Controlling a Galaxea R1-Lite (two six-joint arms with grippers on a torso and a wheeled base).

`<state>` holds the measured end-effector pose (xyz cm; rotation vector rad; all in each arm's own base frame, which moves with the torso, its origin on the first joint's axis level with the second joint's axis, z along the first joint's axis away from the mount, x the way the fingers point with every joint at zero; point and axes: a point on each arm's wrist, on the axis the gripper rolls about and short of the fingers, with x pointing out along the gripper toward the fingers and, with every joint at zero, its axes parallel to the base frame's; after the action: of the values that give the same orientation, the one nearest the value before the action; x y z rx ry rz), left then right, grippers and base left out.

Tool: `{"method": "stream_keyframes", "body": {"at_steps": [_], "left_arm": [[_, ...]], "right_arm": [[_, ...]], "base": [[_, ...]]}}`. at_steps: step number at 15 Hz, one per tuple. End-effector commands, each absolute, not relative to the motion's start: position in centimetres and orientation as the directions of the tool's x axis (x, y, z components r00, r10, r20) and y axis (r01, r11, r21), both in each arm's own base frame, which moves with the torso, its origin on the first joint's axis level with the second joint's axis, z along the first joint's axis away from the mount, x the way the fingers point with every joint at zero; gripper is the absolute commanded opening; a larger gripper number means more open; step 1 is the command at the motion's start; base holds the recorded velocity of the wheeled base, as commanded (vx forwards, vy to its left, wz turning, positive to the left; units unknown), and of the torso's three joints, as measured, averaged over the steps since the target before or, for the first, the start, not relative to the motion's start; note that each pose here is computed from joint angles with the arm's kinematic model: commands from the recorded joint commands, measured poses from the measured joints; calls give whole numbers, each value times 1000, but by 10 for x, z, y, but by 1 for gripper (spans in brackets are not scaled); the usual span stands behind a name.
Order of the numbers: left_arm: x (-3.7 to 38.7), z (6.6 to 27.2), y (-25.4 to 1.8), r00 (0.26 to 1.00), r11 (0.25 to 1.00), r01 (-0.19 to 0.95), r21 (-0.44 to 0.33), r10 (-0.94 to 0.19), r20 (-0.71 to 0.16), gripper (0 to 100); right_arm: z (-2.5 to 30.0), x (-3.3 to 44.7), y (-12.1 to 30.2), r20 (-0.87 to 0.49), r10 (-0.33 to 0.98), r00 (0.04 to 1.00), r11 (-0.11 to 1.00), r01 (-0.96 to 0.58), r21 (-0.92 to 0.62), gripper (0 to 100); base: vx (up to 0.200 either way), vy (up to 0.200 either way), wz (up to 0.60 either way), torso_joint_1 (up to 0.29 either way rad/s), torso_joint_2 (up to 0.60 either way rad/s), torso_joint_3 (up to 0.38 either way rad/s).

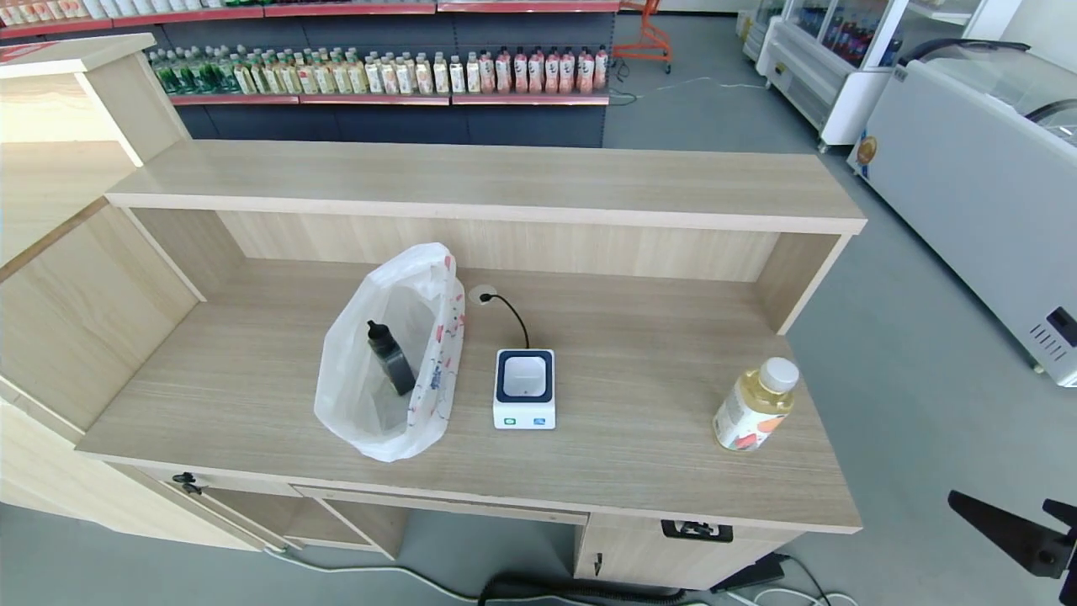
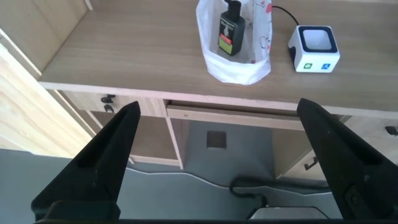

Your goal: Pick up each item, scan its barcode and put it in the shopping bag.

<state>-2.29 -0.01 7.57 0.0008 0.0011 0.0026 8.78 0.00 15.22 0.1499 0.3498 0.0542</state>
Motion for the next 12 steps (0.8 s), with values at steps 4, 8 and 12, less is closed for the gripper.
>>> {"method": "stream_keyframes", "body": {"at_steps": [4,8,12], "left_arm": [[-23,76,0,1000,1000,-2,0,2,-2,100],[-23,76,0,1000,1000,-2,0,2,-2,100],[-23,76,0,1000,1000,-2,0,2,-2,100]], "right_arm": [[147,155,-3,-408,10,913,991,46,128,100],[113,185,4,-433,-60,899,983,129,132,100],[91,189,7,-435,-79,897,983,141,114,100]], "base": [[0,0,0,0,0,0],[0,0,0,0,0,0],[0,0,0,0,0,0]]}}
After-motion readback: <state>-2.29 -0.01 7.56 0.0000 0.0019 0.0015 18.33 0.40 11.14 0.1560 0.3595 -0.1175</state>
